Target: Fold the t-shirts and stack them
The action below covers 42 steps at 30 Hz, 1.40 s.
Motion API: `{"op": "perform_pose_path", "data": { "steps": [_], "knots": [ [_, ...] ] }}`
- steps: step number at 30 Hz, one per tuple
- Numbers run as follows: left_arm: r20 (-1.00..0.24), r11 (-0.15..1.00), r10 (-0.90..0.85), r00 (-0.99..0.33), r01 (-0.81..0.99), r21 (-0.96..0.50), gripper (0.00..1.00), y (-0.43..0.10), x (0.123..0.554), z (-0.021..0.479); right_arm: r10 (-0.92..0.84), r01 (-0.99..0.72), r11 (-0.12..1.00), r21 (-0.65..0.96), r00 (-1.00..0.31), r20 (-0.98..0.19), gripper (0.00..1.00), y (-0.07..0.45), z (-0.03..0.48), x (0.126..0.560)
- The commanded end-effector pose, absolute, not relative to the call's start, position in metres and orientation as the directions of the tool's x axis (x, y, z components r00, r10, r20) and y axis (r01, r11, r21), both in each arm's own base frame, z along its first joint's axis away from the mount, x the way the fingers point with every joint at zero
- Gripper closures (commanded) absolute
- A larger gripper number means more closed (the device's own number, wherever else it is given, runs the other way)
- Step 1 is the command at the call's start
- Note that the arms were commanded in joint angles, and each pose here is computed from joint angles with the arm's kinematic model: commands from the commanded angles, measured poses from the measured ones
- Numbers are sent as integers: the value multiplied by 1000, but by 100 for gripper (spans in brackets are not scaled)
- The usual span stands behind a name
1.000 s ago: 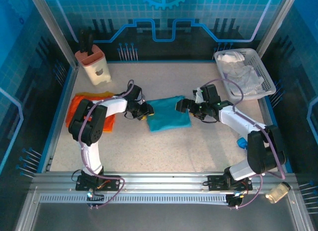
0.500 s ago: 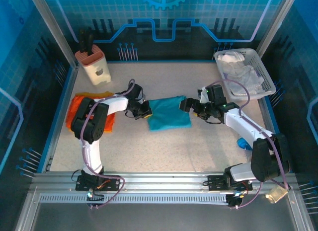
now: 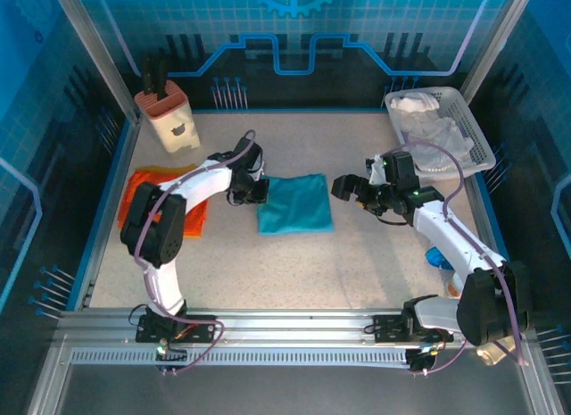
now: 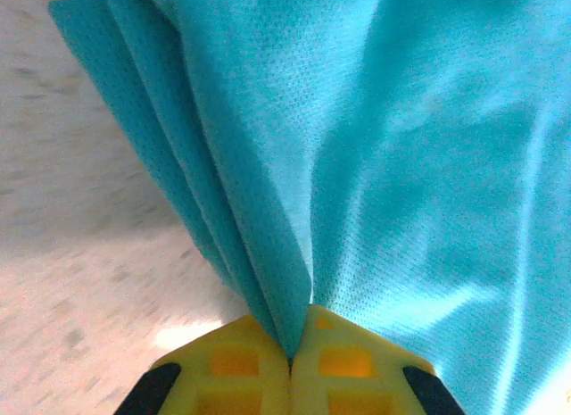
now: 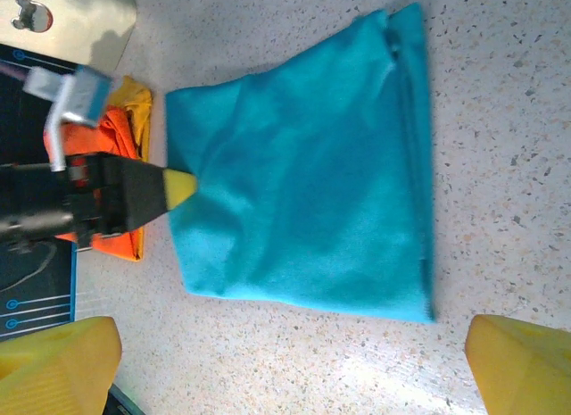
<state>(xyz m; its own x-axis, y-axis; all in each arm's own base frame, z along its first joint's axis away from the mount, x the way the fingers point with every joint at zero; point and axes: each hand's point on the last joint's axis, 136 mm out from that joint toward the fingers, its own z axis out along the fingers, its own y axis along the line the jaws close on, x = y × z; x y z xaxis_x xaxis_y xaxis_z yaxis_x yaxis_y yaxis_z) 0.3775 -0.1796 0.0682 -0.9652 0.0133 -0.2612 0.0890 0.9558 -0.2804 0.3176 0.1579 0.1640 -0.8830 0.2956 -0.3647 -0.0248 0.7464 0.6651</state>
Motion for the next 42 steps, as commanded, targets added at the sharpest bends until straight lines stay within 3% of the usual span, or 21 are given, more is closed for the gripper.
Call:
{"op": "perform_pose_path", "data": {
  "steps": [1,6,11,27,42],
  "knots": [
    [-299,979,127,-946,168,-117,100,-144,359,107,294,-16,748,664,-888,-354,0,154,161,313],
    [-311,982,186,-932,189,22,100,-108,342,143,280,-17,750,661,-897,-341,0,155,160,313],
    [-347,985,166,-923,174,10,100,-88,329,171,260,-27,746,665,-908,-329,0,159,166,316],
    [-375,964,250,-893,194,181,100,-27,326,241,232,-34,731,682,-927,-295,1,179,164,324],
    [-353,962,227,-908,153,225,100,-6,318,259,208,-32,742,670,-939,-275,2,184,159,333]
  ]
}}
